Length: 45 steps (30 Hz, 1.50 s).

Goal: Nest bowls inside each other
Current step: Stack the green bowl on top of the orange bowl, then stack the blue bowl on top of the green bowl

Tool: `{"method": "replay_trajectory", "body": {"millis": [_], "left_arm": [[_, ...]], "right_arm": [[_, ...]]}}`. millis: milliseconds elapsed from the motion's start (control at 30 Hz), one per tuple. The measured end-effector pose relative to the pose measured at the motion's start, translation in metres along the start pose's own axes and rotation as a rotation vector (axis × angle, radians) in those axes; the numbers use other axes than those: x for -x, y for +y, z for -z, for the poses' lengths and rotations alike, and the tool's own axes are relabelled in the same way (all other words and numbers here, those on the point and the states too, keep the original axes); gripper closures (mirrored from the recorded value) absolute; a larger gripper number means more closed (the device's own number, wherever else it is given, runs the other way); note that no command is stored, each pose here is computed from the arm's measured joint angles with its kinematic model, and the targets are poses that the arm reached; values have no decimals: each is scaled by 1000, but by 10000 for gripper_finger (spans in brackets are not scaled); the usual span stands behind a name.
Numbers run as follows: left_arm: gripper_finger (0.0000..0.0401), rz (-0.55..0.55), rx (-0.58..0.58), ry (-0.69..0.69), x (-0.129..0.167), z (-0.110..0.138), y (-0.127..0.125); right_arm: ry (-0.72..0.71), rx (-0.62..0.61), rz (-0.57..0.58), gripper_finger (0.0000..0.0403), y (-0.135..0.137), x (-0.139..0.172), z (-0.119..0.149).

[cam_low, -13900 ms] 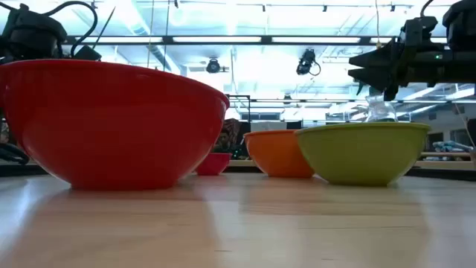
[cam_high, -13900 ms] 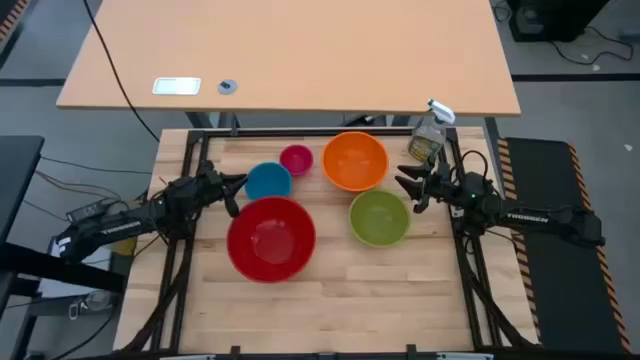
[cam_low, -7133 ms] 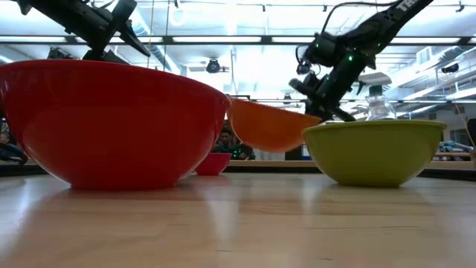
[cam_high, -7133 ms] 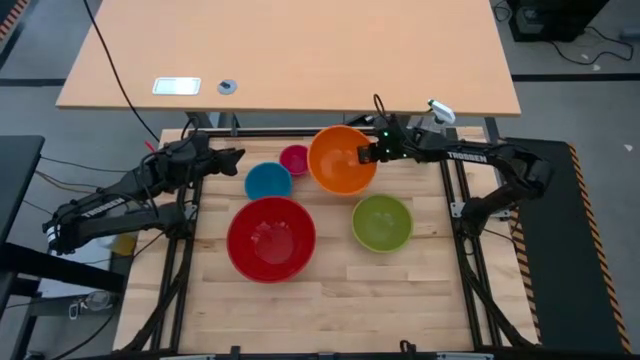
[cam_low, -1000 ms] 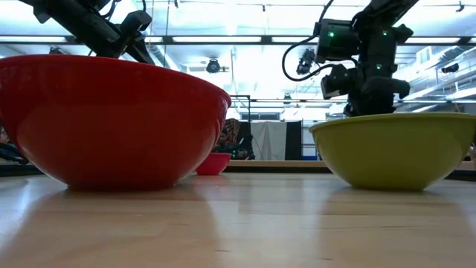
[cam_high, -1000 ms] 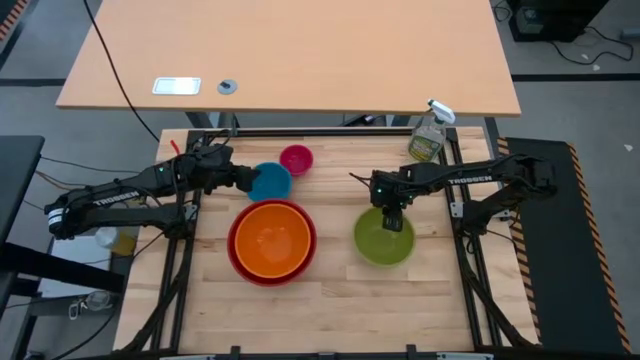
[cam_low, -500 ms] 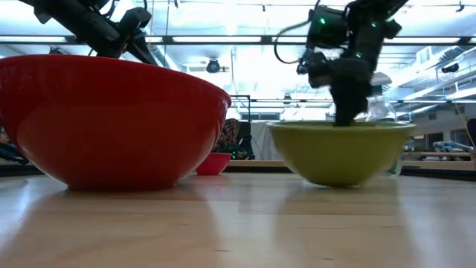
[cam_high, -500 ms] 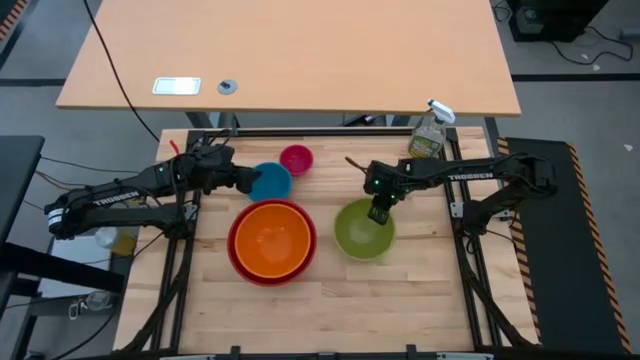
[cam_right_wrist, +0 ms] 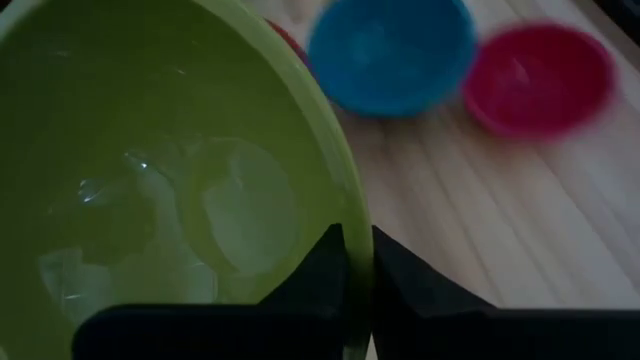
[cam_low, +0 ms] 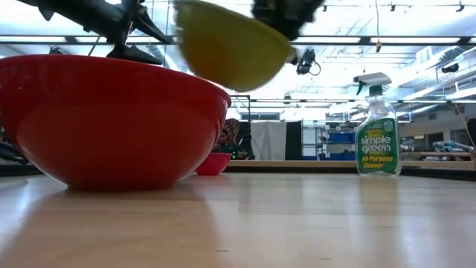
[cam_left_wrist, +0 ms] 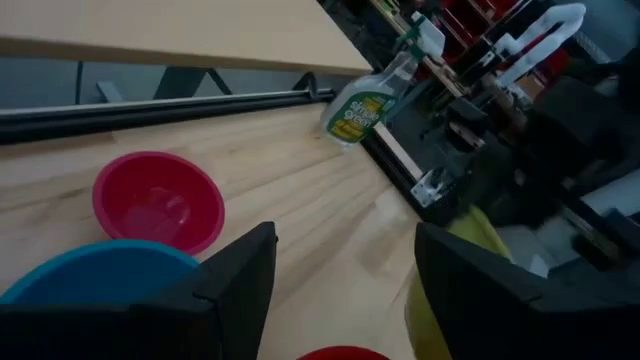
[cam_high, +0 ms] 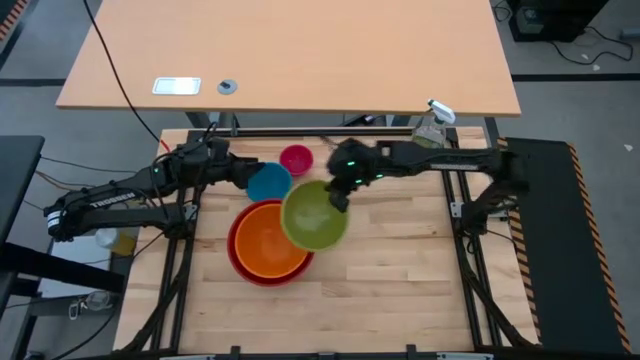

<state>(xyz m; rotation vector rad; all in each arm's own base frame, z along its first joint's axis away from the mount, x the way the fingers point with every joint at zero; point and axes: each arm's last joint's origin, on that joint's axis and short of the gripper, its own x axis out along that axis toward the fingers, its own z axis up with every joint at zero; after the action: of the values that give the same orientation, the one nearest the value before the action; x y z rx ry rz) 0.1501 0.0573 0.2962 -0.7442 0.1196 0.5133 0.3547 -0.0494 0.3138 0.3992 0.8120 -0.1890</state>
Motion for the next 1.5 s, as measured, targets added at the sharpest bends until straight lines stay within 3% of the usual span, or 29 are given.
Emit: {"method": "replay_trajectory", "body": {"millis": [200,333,500,733,933,1133,1300,1500], "left_arm": [[159,40,1,-46,7,-4,-3],[159,65,6,-93,17,-8,-5],[159,24,8,-111,28,-7,-1],[159,-41,11,-43,32,0,6],[159,-114,24,8,32,6,12],[159,-148,16,45,33,10,15],[159,-154,9,39,33,10,15],[159,-156,6,39,33,10,16]], "right_arm": [[-40,119,-21,370,26,-49,-41],[-64,170,-36,370,34,-84,-53],[-74,212,-63,369,40,-125,-49],[27,222,-37,368,34,-163,-30],[39,223,-80,347,34,-169,-28],[35,224,-130,265,34,-167,-30],[6,202,-137,204,32,-149,-44],[-34,235,-133,178,34,-123,-66]]}}
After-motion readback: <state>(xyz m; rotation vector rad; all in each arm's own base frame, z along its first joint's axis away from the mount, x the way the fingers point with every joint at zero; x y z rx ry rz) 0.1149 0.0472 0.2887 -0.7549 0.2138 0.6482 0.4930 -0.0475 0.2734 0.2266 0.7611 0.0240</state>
